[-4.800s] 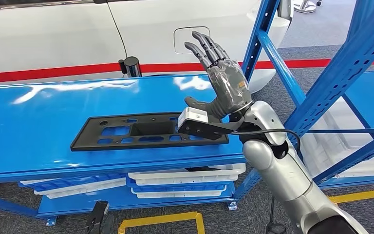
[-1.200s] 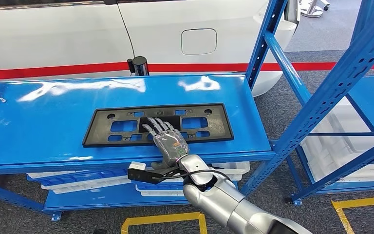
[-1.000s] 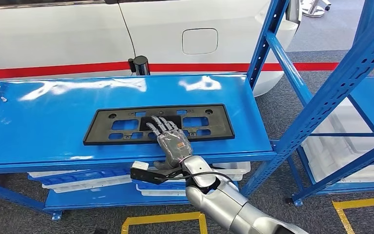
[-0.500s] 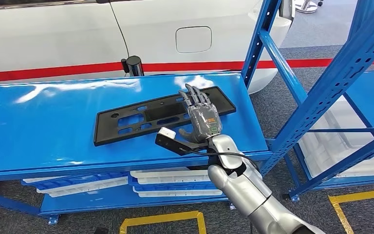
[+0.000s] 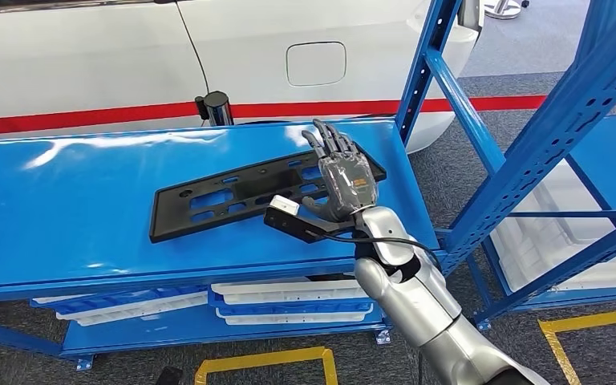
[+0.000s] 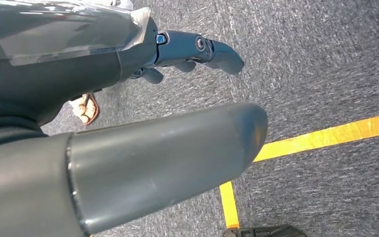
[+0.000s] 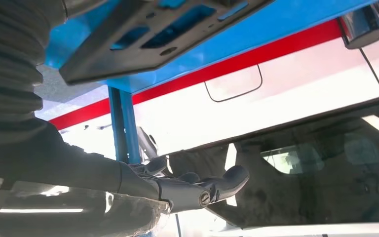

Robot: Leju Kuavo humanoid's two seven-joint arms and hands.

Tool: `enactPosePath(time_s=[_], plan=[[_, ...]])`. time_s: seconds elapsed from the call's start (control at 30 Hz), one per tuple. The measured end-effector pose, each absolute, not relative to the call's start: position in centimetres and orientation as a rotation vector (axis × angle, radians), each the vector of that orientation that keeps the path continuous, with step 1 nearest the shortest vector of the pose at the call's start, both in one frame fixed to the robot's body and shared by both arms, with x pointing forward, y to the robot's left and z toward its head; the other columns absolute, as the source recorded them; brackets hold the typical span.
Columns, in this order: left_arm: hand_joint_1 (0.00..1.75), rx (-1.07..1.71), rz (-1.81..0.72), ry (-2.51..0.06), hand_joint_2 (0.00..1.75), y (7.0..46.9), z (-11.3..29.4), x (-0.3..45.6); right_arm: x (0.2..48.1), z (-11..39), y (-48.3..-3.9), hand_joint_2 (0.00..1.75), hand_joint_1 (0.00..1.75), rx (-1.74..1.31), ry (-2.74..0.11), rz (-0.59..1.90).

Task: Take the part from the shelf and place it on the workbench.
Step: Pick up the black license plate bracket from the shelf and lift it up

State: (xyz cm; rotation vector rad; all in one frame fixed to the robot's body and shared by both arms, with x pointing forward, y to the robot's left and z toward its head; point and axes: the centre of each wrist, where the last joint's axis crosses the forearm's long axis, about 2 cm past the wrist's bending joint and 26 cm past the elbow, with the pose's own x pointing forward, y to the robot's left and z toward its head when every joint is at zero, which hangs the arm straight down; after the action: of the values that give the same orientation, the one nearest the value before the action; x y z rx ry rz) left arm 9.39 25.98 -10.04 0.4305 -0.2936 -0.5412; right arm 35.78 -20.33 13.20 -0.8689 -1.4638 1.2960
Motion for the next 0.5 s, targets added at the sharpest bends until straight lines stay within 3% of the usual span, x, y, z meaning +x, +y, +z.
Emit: enactPosePath(time_s=[0.5], plan=[[0.0,0.434,-0.549,-0.296,0.0,25.95,-9.97,9.74,35.35,12.62,-20.24,1.75,0.0,-0.867,-1.452,1.311]])
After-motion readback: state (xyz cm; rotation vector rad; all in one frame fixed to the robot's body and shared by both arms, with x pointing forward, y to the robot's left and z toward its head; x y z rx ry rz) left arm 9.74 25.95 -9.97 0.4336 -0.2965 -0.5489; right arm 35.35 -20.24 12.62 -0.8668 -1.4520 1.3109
